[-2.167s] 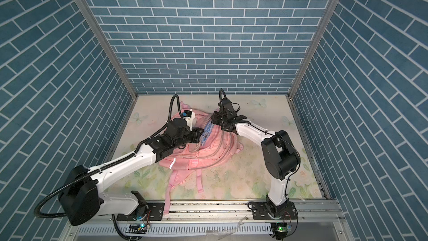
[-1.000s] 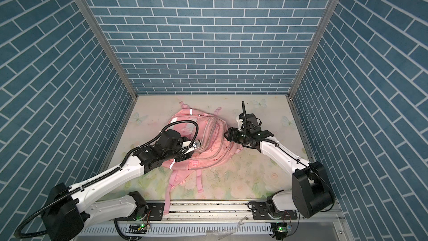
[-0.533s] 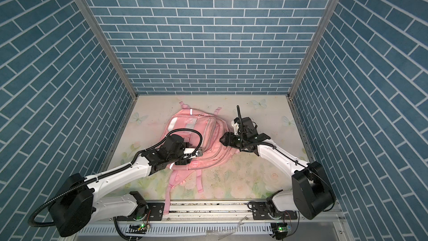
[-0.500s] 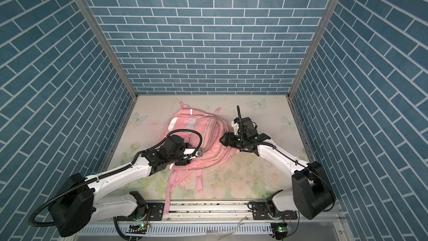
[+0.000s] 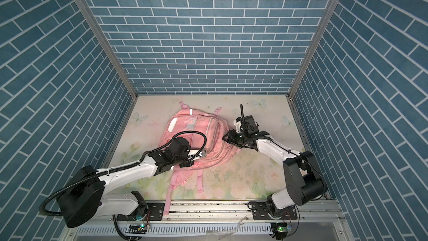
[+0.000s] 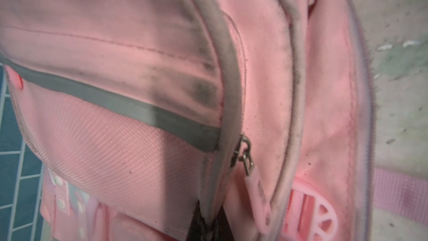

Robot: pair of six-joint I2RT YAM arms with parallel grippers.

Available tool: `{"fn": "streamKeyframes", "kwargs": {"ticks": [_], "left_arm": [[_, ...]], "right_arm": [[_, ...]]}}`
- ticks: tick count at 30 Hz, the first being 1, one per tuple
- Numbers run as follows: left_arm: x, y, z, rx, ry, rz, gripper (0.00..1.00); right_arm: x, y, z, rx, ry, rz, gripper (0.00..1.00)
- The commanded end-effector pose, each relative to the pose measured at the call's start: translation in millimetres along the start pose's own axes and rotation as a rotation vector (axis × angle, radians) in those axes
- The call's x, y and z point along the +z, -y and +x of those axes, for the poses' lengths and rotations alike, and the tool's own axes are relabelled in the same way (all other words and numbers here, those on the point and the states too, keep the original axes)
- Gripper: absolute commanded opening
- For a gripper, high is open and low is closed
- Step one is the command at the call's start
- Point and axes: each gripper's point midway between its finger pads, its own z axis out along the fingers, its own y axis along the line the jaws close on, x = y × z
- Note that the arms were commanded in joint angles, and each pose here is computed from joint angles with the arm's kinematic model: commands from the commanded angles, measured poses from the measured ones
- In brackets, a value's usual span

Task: Pack the student bag
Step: 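Grasp the main compartment zipper pull with the right gripper while left holds the flap edge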

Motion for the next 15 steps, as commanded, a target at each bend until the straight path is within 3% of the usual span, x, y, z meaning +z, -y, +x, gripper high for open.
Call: {"fn": "streamKeyframes", "kwargs": {"ticks": [1, 6, 9, 11, 15], "left_arm": [[-3.0, 18.8, -26.0, -0.029, 0.091, 0.069, 0.0], [-4.0, 10.8, -67.1, -0.142, 0.175, 0.075, 0.0], [1.5, 8.4, -89.6, -0.244, 0.207, 0.109, 0.0], [4.7, 2.6, -100.1, -0.33, 0.218, 0.119, 0.0], [6.9, -10.8, -113.0, -0.629, 0.246, 0.148, 0.0]], "right_arm": [[-0.5, -12.4, -20.8, -0.029, 0.027, -0.053, 0.43], [9.5, -9.9, -47.2, -0.039, 0.027, -0.071, 0.4], [4.3, -4.6, -71.3, -0.06, 0.042, -0.026, 0.43], [-15.8, 5.5, -92.0, -0.063, 0.121, 0.038, 0.49], [-73.7, 31.1, -114.4, -0.097, 0.313, 0.182, 0.55]]}}
